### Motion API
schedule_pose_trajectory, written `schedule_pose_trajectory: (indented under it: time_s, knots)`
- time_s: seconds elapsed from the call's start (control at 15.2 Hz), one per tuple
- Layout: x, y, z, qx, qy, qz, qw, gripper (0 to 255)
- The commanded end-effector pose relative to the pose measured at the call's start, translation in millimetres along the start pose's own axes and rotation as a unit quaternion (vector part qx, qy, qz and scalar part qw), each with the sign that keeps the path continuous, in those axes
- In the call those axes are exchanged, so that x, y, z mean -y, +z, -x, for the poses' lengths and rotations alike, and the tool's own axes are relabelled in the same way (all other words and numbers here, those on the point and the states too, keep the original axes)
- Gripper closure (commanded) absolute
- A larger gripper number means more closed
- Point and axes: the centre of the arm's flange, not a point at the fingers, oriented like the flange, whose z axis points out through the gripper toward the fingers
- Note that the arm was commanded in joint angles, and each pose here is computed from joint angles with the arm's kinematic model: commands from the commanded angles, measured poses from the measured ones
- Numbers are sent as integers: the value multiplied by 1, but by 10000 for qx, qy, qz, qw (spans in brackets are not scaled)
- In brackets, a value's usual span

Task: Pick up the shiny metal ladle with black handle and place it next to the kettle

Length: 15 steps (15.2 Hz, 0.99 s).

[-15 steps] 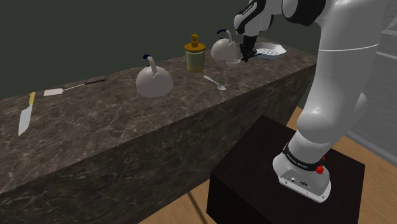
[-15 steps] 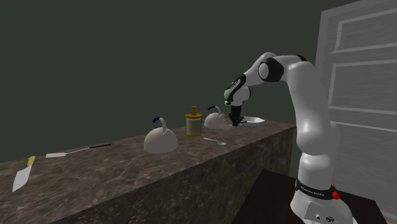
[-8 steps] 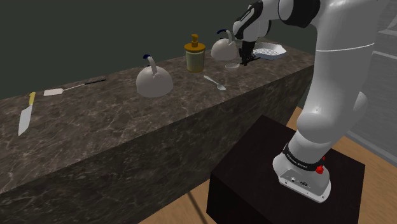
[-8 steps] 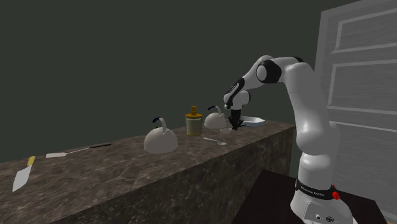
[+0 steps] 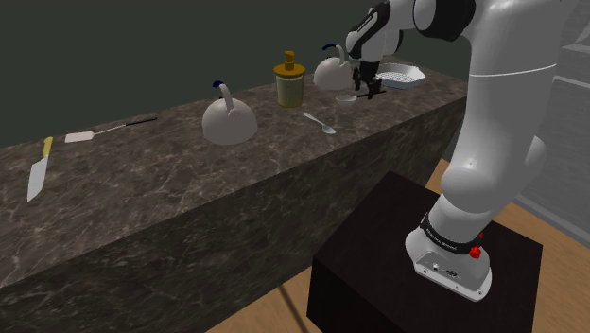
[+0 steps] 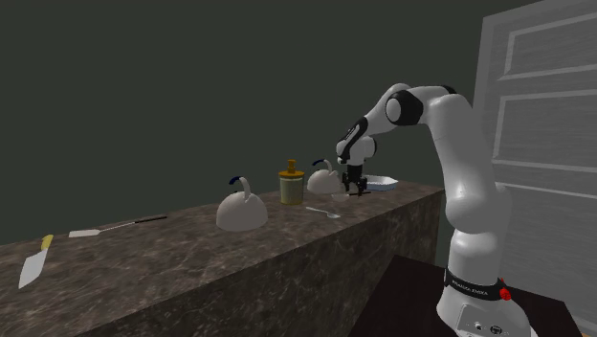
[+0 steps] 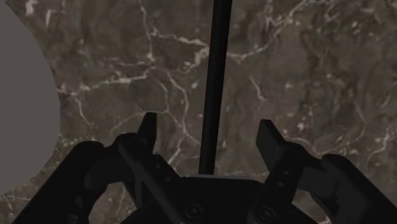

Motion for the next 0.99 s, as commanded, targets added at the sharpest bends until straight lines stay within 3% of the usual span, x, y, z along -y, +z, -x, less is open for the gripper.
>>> schedule_pose_trajectory:
  time_s: [0.0, 0.13, 0.4, 0.92]
  knots:
    - [0, 0, 0, 0, 0, 0, 10000, 0]
    - [0, 0, 0, 0, 0, 0, 10000, 0]
    - [0, -50, 0, 0, 0, 0, 10000, 0]
    - [0, -50, 0, 0, 0, 0, 10000, 0]
